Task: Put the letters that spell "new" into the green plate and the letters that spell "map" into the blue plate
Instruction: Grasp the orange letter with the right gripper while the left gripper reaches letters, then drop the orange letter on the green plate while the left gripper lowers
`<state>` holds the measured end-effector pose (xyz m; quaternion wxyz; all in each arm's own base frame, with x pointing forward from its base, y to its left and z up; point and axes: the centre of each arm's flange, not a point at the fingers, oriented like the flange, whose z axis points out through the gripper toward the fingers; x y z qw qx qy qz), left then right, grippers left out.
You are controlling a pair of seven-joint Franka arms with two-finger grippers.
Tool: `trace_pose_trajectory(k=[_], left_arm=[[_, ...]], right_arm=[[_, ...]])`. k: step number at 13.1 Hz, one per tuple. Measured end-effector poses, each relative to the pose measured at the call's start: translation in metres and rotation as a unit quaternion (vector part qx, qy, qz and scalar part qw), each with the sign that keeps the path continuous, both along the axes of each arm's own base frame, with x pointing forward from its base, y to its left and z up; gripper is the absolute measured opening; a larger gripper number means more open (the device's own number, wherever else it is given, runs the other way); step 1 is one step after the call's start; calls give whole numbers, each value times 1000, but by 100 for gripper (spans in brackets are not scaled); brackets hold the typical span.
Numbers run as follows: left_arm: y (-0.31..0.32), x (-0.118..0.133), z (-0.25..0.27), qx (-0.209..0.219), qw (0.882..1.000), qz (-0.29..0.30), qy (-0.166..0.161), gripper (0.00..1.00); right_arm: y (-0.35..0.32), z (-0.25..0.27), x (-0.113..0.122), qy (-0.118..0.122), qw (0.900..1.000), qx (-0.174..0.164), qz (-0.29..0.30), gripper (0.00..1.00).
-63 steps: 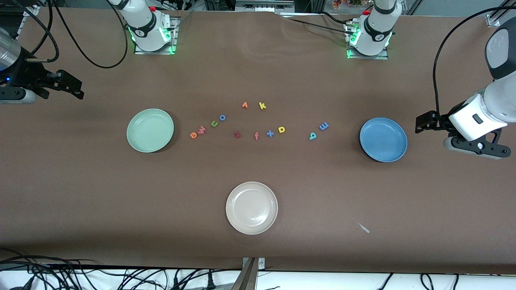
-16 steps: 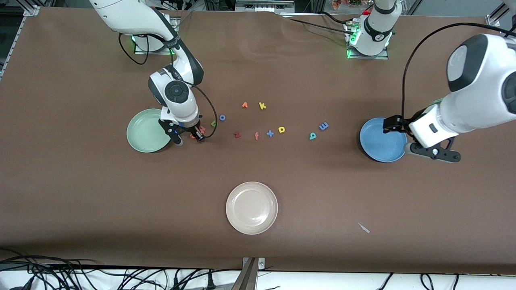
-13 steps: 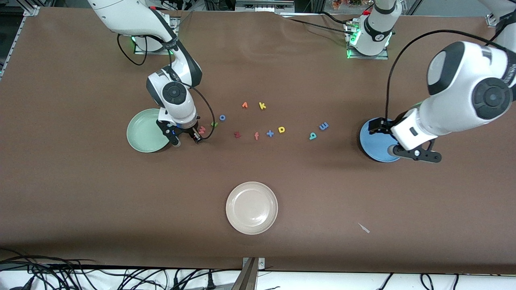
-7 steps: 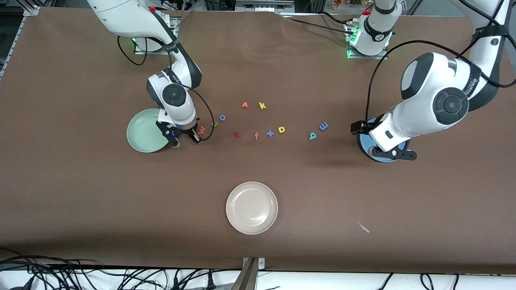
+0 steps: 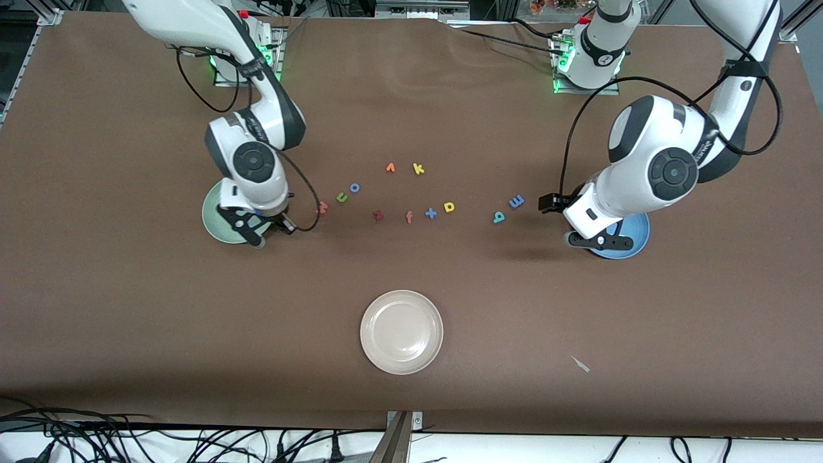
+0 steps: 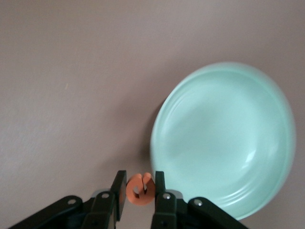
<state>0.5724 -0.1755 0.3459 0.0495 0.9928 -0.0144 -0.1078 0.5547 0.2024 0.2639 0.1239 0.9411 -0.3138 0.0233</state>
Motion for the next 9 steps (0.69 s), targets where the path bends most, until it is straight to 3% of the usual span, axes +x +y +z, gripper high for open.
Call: trace_pose_trajectory(k=[3, 7, 9], left_arm=[[-9, -15, -30, -1, 1000, 18, -14, 100], [-29, -44, -77, 5, 1000, -7, -24, 91], [-46, -56, -94, 26, 998, -53, -20, 91]], right_arm=[[-72, 3, 6, 31, 998, -13, 49, 28], [-114, -57, -40, 12, 998, 11, 58, 28], [-117, -64, -50, 13, 998, 14, 58, 44]])
